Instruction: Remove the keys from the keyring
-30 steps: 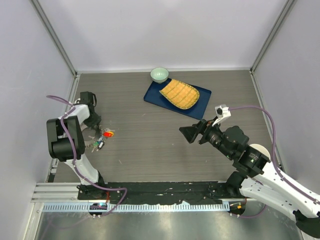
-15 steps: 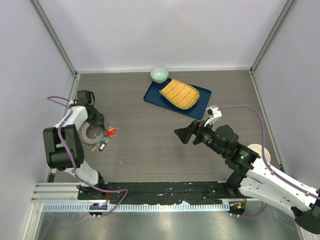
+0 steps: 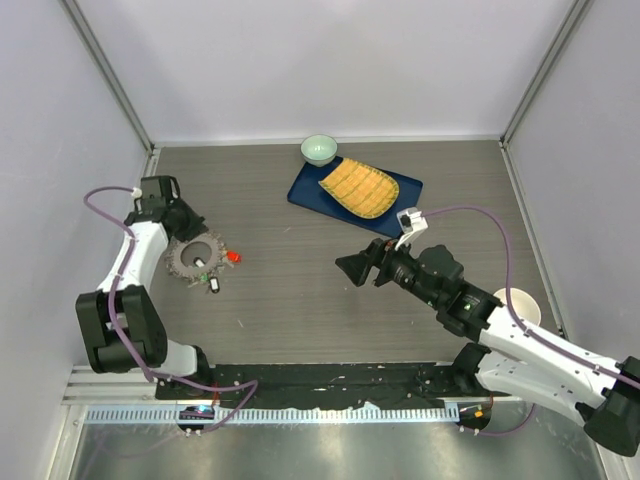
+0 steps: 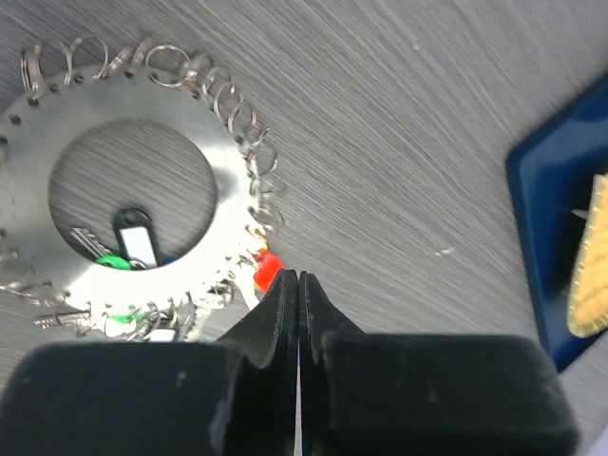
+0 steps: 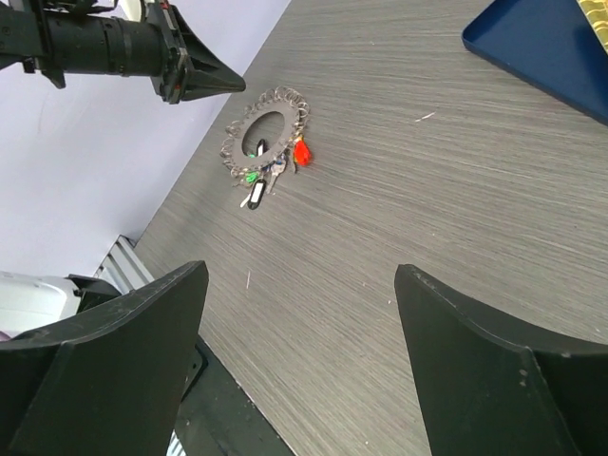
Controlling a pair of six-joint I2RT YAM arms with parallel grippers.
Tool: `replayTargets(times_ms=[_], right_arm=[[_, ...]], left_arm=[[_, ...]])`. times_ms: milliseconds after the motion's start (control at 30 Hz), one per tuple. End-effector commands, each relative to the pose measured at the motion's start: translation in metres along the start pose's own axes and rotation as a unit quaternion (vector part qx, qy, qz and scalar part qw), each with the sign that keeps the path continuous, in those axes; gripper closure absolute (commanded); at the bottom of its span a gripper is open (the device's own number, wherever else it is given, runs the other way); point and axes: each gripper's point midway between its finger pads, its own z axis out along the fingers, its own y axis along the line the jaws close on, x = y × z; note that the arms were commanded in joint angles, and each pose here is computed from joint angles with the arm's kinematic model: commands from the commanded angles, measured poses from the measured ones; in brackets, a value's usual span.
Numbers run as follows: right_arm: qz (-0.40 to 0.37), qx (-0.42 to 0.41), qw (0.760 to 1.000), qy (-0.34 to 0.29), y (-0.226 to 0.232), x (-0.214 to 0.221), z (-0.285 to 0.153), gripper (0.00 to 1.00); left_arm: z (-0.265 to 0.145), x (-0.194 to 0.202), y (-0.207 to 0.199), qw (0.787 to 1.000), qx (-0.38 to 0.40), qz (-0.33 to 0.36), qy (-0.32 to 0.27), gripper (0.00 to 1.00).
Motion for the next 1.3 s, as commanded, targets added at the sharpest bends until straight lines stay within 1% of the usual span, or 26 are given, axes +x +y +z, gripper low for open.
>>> replayTargets(times_ms=[0, 67, 100, 133, 167, 200, 267, 300, 333, 400, 433, 467, 500, 533, 567, 633, 667, 700, 767, 867, 900, 933, 1000, 1067, 1233, 1267], right_arm=[[0.005, -0.028, 0.999, -0.026, 0.009, -0.008, 0.013, 0.14], [0.007, -0.028, 0.999, -0.029, 0.009, -0.007, 0.020, 0.14], [0.010, -0.021, 1.000, -0.016, 0.005, 0.000, 0.026, 0.14], [0.010, -0.024, 1.000, -0.014, 0.008, -0.002, 0.029, 0.14], [0.014, -0.027, 0.999, -0.009, 0.010, -0.001, 0.032, 0.15], [0.015, -0.026, 1.000, -0.008, 0.010, -0.001, 0.034, 0.15], [0.022, -0.044, 0.999, 0.007, 0.017, 0.006, 0.037, 0.16], [0.023, -0.046, 0.999, 0.009, 0.017, 0.007, 0.038, 0.16], [0.025, -0.047, 0.998, 0.013, 0.017, 0.010, 0.039, 0.16], [0.028, -0.048, 0.998, 0.014, 0.017, 0.010, 0.038, 0.16], [0.029, -0.048, 0.998, 0.015, 0.016, 0.013, 0.037, 0.16], [0.028, -0.052, 0.998, 0.011, 0.017, 0.011, 0.035, 0.16], [0.028, -0.053, 0.998, 0.010, 0.017, 0.011, 0.035, 0.16], [0.028, -0.052, 0.998, 0.011, 0.016, 0.012, 0.034, 0.16], [0.025, -0.055, 0.998, 0.008, 0.017, 0.010, 0.032, 0.16], [0.018, -0.057, 0.998, 0.006, 0.018, 0.008, 0.030, 0.16], [0.015, -0.056, 0.998, 0.006, 0.018, 0.008, 0.029, 0.16], [0.013, -0.057, 0.998, 0.002, 0.019, 0.005, 0.027, 0.16], [0.003, -0.052, 0.999, 0.001, 0.017, 0.004, 0.026, 0.16], [-0.011, -0.047, 0.999, -0.002, 0.015, 0.002, 0.025, 0.16], [-0.013, -0.047, 0.999, -0.004, 0.015, 0.000, 0.024, 0.16], [-0.016, -0.042, 0.999, -0.002, 0.013, 0.001, 0.024, 0.16], [-0.022, -0.040, 0.999, -0.003, 0.012, 0.000, 0.023, 0.16], [-0.026, -0.037, 0.999, -0.005, 0.010, 0.000, 0.022, 0.16], [-0.032, -0.036, 0.999, -0.003, 0.010, 0.001, 0.022, 0.16], [-0.033, -0.037, 0.999, -0.002, 0.010, 0.001, 0.022, 0.16]], left_arm=[[-0.022, -0.001, -0.030, 0.997, 0.080, 0.015, -0.006, 1.00], [-0.024, 0.002, -0.027, 0.997, 0.076, 0.017, -0.006, 1.00], [-0.025, 0.001, -0.023, 0.998, 0.066, 0.016, -0.010, 1.00], [-0.025, 0.000, -0.016, 0.998, 0.049, 0.019, -0.017, 0.96], [-0.025, 0.005, -0.005, 1.000, 0.019, 0.017, -0.012, 0.87], [-0.022, 0.002, 0.010, 0.999, -0.017, 0.015, -0.027, 0.60], [-0.018, 0.009, 0.025, 0.999, -0.048, 0.012, -0.023, 0.35], [-0.016, 0.012, 0.031, 0.998, -0.062, 0.012, -0.023, 0.21], [-0.011, 0.017, 0.035, 0.997, -0.071, 0.017, -0.014, 0.18], [-0.004, 0.018, 0.040, 0.994, -0.091, 0.053, -0.012, 0.17], [0.001, 0.017, 0.044, 0.992, -0.109, 0.067, -0.013, 0.18], [0.010, 0.017, 0.043, 0.989, -0.118, 0.091, 0.001, 0.20], [0.016, 0.017, 0.045, 0.987, -0.129, 0.098, 0.011, 0.26], [0.019, 0.016, 0.049, 0.984, -0.148, 0.102, 0.020, 0.28], [0.031, 0.010, 0.045, 0.982, -0.154, 0.104, 0.029, 0.31], [0.037, 0.004, 0.041, 0.980, -0.161, 0.113, 0.032, 0.33], [0.039, -0.006, 0.033, 0.980, -0.160, 0.116, 0.019, 0.33], [0.044, -0.008, 0.031, 0.980, -0.160, 0.117, 0.019, 0.35], [0.051, -0.014, 0.023, 0.982, -0.152, 0.109, 0.011, 0.35], [0.061, -0.012, 0.015, 0.984, -0.146, 0.100, 0.025, 0.34], [0.064, -0.011, 0.016, 0.983, -0.152, 0.099, 0.026, 0.30], [0.068, -0.010, 0.016, 0.982, -0.157, 0.101, 0.029, 0.28], [0.072, -0.008, 0.017, 0.978, -0.174, 0.111, 0.025, 0.25], [0.076, -0.007, 0.016, 0.975, -0.186, 0.122, 0.028, 0.25], [0.089, -0.009, 0.013, 0.974, -0.189, 0.123, 0.030, 0.38], [0.094, 0.001, 0.005, 0.973, -0.186, 0.135, 0.039, 0.39]])
